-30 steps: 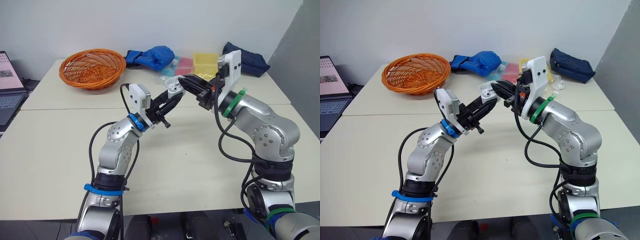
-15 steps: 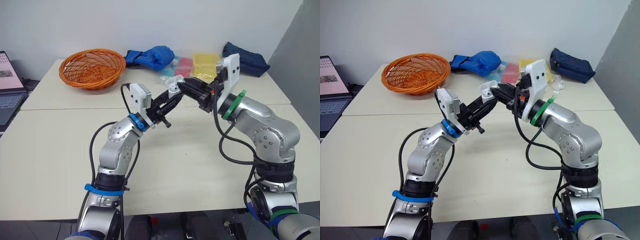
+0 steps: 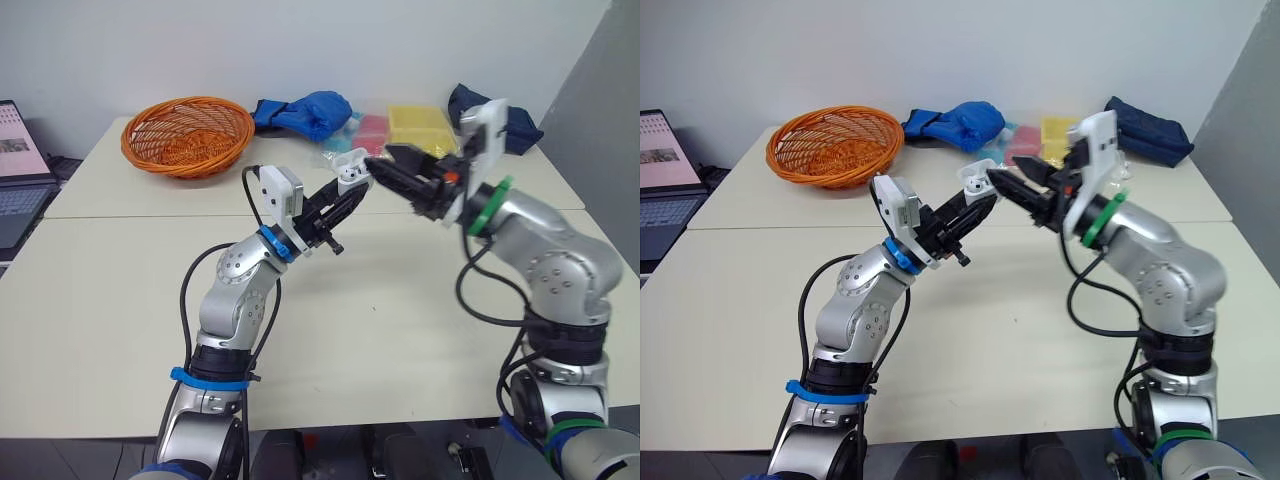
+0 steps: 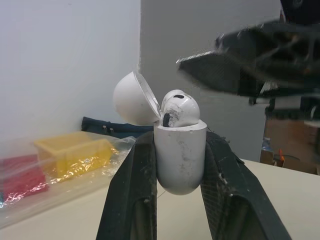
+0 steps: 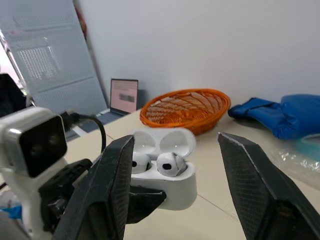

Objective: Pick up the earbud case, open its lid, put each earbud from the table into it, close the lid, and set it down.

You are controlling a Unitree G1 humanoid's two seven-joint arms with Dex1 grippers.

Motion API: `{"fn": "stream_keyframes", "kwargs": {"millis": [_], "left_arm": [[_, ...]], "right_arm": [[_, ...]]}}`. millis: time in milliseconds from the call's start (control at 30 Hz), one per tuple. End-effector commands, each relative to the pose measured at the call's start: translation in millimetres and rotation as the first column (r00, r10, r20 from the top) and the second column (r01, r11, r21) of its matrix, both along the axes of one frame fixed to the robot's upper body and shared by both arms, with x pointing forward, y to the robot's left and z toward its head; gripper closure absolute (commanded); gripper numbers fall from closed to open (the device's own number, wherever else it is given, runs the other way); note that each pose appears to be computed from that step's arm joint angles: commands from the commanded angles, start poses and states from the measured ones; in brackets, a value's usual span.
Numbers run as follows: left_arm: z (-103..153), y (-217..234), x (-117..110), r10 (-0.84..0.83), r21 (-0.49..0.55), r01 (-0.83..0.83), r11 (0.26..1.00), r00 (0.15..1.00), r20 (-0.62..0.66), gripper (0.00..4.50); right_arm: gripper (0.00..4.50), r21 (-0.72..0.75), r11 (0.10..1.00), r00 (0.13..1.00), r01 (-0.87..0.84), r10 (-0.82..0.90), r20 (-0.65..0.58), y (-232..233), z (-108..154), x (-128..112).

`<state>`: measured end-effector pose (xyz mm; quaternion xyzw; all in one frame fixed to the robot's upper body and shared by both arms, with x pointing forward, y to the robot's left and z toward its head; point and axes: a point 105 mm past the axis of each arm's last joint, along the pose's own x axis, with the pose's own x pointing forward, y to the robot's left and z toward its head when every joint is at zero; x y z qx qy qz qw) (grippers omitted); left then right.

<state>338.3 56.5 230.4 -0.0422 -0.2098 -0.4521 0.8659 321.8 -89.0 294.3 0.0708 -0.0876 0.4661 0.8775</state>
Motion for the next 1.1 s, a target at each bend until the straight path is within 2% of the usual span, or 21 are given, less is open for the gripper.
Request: {"fn": "stream_keyframes", "kwargs": {"millis": [33,100,200,333,400,533,800,1100], "left_arm": [[16.9,-4.1,-7.5,-0.024,-0.010,0.025,1.000,0.997,0.073,3.74],[14.5,-5.9,-8.7,-0.040,0.000,0.041,0.999,0.997,0.069,3.74],[11.8,-8.5,-11.1,-0.068,0.016,0.067,0.998,0.996,0.066,3.74],[10.1,-11.0,-12.0,-0.094,0.042,0.091,0.995,0.993,0.069,3.74],[9.4,-12.4,-12.6,-0.103,0.055,0.099,0.994,0.992,0.074,3.74],[10.5,-14.2,-14.4,-0.112,0.059,0.107,0.993,0.990,0.081,3.74],[11.0,-17.6,-19.7,-0.136,0.067,0.130,0.989,0.987,0.089,3.74],[7.4,-19.3,-18.6,-0.134,0.069,0.129,0.989,0.988,0.081,3.74]], "right_arm": [[1.77,0.021,0.998,0.998,-0.055,0.054,0.018,-8.3,18.7,-4.9],[1.77,-0.028,0.999,0.999,-0.034,0.034,0.012,-16.7,21.1,3.9],[2.32,-0.122,0.992,1.000,-0.025,0.026,0.006,-24.0,21.5,17.8],[3.64,-0.265,0.963,0.998,0.049,-0.037,0.049,-18.9,22.3,46.4],[4.38,-0.278,0.959,0.998,0.060,-0.049,0.045,-13.3,25.7,55.1],[4.44,-0.333,0.943,0.999,0.024,-0.012,0.038,1.3,25.2,58.4],[4.44,-0.441,0.896,0.998,-0.044,0.055,0.012,-4.5,7.1,65.0],[4.44,-0.414,0.889,0.980,-0.193,0.197,-0.034,16.6,14.6,42.3]]}}
